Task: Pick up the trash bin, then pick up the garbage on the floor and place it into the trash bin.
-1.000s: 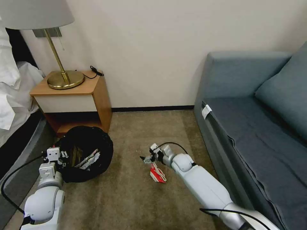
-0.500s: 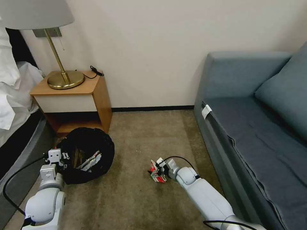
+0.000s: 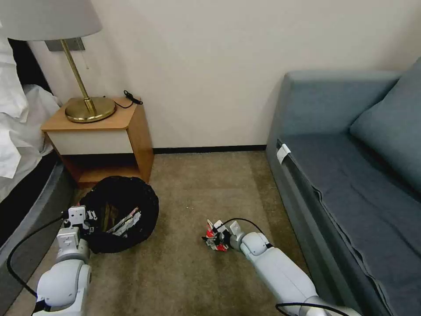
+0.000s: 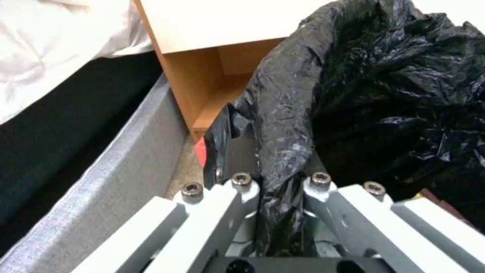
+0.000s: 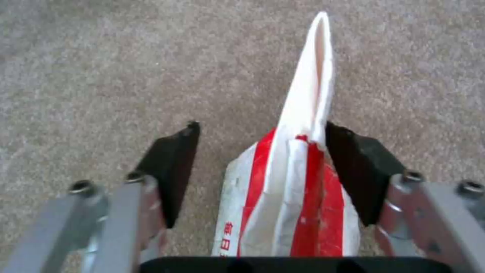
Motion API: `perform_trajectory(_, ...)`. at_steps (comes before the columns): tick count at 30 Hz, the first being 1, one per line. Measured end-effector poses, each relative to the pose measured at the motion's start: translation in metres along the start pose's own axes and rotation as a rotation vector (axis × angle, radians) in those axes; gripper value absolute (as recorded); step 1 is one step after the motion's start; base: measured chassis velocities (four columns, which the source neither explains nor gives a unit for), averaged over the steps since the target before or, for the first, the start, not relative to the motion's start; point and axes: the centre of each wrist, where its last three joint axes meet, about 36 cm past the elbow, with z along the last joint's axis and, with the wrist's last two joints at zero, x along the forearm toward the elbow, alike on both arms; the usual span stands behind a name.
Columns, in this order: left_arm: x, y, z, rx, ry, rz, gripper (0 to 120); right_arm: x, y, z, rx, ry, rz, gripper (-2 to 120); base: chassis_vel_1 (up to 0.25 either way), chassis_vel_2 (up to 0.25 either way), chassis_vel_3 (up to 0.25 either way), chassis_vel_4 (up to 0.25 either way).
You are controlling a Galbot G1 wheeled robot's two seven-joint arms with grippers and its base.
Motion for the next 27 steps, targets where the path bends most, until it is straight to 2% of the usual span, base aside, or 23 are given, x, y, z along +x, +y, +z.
perform_trajectory(2, 0.000, 0.000, 0.000, 0.000, -0.003, 0.001, 4, 0.000, 0.001, 0.001, -0.001, -0.001, -0.002, 53, 0.000, 0.000, 0.000, 0.000)
perform_trajectory(4, 0.000, 0.000, 0.000, 0.000, -0.005, 0.001, 4, 0.000, 0.001, 0.002, -0.002, -0.001, -0.003, 50, 0.000, 0.000, 0.000, 0.000)
perform_trajectory(7, 0.000, 0.000, -0.001, -0.001, -0.009, 0.005, 4, 0.001, 0.001, 0.004, -0.004, -0.001, -0.007, 34, 0.000, 0.000, 0.000, 0.000)
perform_trajectory(9, 0.000, 0.000, -0.001, -0.002, -0.009, 0.005, 4, 0.001, 0.001, 0.004, -0.005, -0.001, -0.007, 31, 0.000, 0.000, 0.000, 0.000)
perform_trajectory(13, 0.001, -0.001, 0.000, -0.002, -0.008, 0.010, 4, 0.001, 0.001, 0.006, -0.004, -0.007, -0.004, 13, 0.000, 0.000, 0.000, 0.000)
perform_trajectory(15, 0.001, -0.001, 0.000, -0.001, -0.008, 0.011, 4, 0.001, 0.001, 0.006, -0.003, -0.008, -0.004, 10, 0.000, 0.000, 0.000, 0.000)
perform_trajectory(17, 0.001, -0.002, 0.001, -0.001, -0.008, 0.013, 4, 0.002, 0.000, 0.005, -0.004, -0.014, 0.000, 0, 0.000, 0.000, 0.000, 0.000)
perform_trajectory(20, 0.001, -0.001, 0.001, -0.001, -0.009, 0.014, 4, 0.002, -0.003, 0.001, -0.004, -0.025, 0.006, 0, 0.000, 0.000, 0.000, 0.000)
perform_trajectory(24, 0.002, 0.000, -0.001, -0.004, -0.013, 0.017, 4, 0.006, -0.015, -0.027, -0.013, -0.089, 0.020, 0, 0.000, 0.000, 0.000, 0.000)
perform_trajectory(27, 0.002, 0.001, -0.002, -0.009, -0.015, 0.019, 4, 0.012, -0.025, -0.066, -0.023, -0.170, 0.025, 0, 0.000, 0.000, 0.000, 0.000)
